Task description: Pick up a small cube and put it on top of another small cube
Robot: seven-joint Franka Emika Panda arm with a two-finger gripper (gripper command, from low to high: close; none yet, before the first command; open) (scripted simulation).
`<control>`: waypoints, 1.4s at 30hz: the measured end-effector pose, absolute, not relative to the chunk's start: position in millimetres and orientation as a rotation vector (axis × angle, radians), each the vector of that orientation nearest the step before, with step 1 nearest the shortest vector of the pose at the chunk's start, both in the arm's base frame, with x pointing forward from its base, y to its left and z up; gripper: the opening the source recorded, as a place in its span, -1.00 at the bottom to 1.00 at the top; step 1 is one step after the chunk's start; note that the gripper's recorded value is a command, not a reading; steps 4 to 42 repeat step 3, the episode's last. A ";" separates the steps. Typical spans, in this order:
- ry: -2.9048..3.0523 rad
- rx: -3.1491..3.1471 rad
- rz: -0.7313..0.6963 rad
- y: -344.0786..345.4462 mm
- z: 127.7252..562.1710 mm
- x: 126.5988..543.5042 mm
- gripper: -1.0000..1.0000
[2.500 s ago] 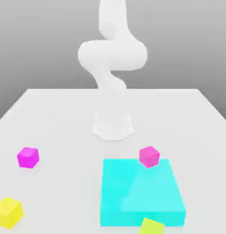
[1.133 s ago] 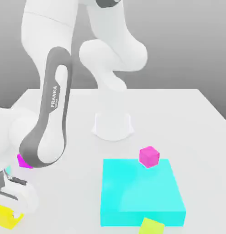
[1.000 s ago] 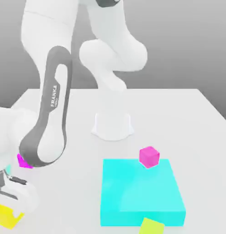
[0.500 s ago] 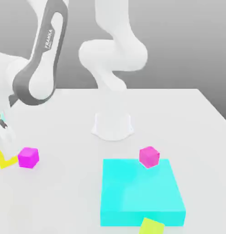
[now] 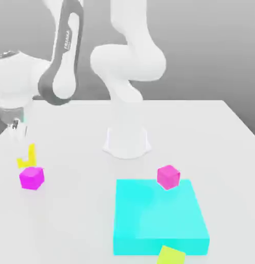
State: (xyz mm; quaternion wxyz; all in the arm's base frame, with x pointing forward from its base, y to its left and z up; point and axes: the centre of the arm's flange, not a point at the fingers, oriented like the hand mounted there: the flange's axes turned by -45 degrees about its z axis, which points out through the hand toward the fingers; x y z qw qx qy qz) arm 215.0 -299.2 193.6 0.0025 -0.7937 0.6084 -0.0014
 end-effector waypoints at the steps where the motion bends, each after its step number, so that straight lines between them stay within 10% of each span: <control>1: 1.913 -2.488 -0.003 -299.2 186.3 213.4 1.00; 42: 1.913 -2.489 -0.003 -299.2 186.3 213.5 1.00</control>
